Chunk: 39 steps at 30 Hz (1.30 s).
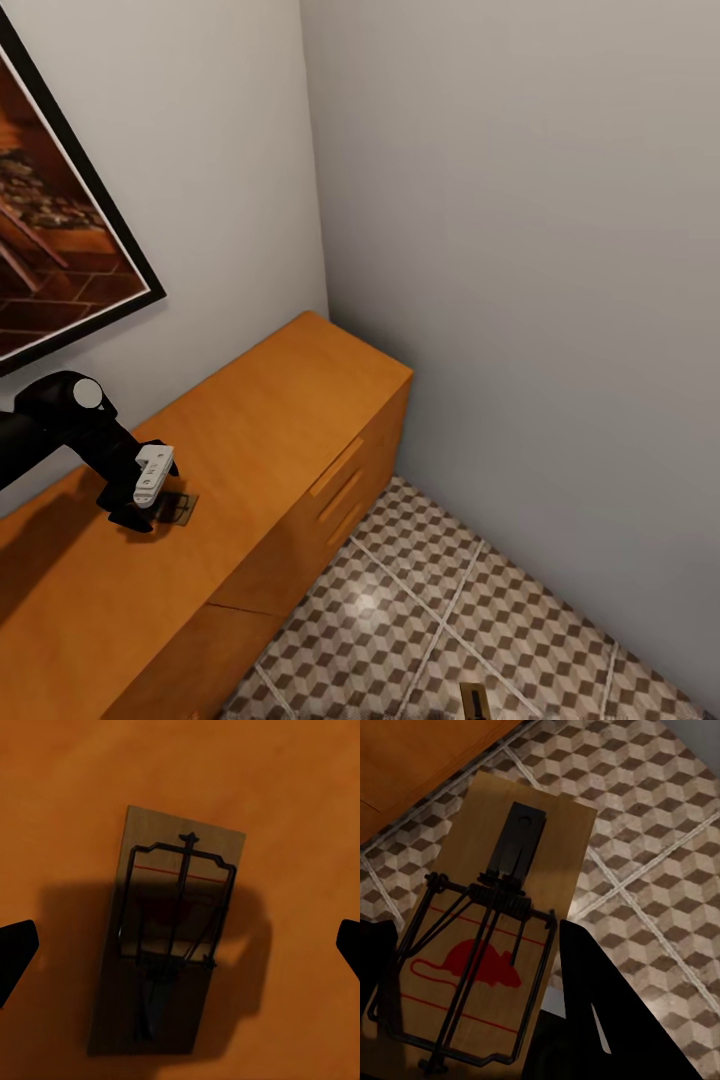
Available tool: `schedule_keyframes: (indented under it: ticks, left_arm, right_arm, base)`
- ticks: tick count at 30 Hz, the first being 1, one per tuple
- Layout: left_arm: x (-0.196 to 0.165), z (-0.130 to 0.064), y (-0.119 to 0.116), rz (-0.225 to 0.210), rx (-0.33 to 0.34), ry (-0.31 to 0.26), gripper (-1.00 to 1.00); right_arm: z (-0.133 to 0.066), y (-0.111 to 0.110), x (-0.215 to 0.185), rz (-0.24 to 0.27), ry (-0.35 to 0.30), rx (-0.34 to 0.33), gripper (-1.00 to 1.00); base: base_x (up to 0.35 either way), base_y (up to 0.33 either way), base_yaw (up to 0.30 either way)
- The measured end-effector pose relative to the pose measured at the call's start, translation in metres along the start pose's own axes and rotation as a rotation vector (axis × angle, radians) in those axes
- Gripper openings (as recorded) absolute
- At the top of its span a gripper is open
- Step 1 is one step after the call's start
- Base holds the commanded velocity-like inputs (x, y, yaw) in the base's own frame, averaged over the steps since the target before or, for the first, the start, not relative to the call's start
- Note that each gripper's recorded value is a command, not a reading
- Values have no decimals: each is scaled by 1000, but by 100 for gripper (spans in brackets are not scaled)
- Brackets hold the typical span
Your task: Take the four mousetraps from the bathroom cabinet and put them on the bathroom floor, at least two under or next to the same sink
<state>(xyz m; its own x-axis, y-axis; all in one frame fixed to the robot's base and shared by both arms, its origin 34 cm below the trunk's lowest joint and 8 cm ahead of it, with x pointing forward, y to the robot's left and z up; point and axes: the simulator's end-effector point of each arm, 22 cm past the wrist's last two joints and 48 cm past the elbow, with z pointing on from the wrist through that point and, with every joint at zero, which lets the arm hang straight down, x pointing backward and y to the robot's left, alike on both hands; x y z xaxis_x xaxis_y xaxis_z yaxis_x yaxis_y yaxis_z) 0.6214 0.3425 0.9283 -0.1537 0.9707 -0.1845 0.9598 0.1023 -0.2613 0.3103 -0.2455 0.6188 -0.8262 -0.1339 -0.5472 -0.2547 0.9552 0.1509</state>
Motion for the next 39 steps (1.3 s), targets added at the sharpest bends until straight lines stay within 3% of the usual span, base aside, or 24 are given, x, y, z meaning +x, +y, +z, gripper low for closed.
schedule_keyframes:
  ticks: [22, 39]
  left_arm:
    - [4, 17, 2, -6, 33, 5, 100]
    - [3, 17, 4, -13, 33, -8, 100]
  right_arm:
    - [-1, 2, 14, 9, 32, -4, -100]
    - [-2, 3, 19, 11, 41, -6, -100]
  base:
    - [0, 0, 0]
    - [0, 0, 0]
